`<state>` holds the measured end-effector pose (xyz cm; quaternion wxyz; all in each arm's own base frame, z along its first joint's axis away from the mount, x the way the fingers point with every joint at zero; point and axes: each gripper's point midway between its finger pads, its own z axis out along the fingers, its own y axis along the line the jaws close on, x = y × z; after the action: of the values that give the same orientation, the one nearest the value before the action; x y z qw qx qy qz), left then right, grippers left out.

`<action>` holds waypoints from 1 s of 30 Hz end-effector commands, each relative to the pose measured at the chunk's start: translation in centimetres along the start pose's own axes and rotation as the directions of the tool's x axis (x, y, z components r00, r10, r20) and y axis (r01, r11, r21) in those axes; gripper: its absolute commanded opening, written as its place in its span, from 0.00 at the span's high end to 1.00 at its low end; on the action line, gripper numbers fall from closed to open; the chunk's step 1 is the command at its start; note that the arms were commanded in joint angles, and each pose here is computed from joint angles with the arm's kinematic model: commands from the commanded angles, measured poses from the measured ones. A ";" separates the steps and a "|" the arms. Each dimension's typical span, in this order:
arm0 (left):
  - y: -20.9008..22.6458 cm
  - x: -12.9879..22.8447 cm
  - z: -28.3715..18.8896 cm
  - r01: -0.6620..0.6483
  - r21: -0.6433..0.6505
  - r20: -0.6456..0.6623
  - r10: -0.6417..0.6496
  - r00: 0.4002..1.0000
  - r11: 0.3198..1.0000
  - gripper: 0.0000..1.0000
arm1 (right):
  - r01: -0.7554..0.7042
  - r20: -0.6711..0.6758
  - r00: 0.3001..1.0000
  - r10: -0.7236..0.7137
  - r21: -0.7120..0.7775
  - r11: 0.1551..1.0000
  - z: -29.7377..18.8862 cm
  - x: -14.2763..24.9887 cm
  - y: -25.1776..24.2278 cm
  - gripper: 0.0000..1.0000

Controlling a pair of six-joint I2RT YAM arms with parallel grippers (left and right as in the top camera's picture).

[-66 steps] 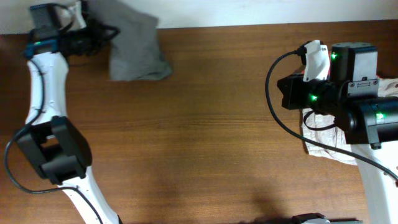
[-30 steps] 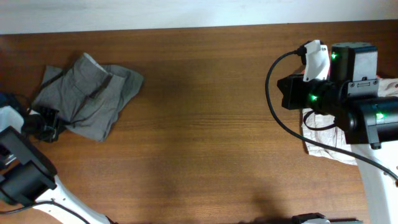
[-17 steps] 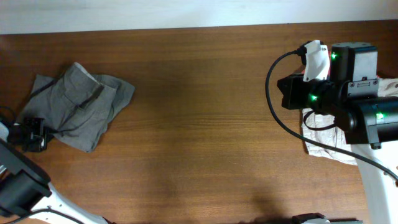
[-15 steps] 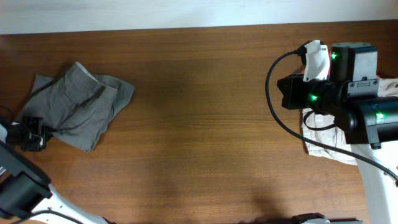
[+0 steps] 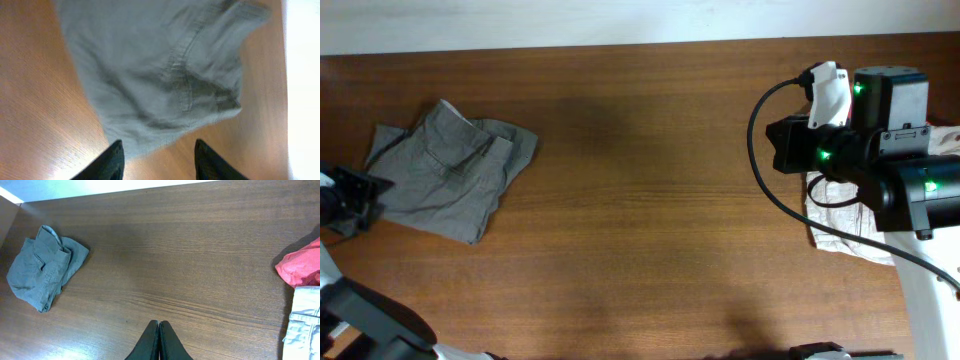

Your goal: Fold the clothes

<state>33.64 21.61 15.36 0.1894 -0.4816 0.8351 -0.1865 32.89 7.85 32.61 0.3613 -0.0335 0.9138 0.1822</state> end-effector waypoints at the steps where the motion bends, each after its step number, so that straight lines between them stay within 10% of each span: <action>1: -2.5 -1.9 -0.5 -0.336 -0.007 0.117 0.335 0.935 0.942 0.55 | 0.004 0.029 1.000 -0.005 0.009 1.000 -0.6 -0.6 0.0 0.95; 6: -7.1 -3.0 2.5 -0.698 -0.085 0.182 0.700 0.690 0.711 0.85 | 0.006 0.034 0.999 -0.006 0.008 1.000 -0.6 -0.7 0.1 0.95; 13: -9.3 -1.5 10.8 -0.883 -0.229 0.032 0.910 0.414 0.410 0.99 | -0.057 0.019 0.998 0.056 0.005 0.998 -0.3 -0.5 0.0 0.95; 27: -3.4 -1.0 21.2 -0.848 -0.294 -0.137 0.859 0.493 0.440 1.00 | -0.071 -0.017 0.997 0.071 0.013 0.997 -0.3 0.4 -0.1 0.95; 30: -0.6 -2.3 21.1 -0.703 -0.426 -0.113 0.737 0.667 0.570 1.00 | -0.073 -0.023 0.997 0.074 0.014 0.997 -0.3 0.6 -0.1 0.95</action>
<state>47.85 17.87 0.66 0.2116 -0.0319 0.9738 0.0776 32.34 7.81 32.07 0.3415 -0.0064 0.9203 0.1908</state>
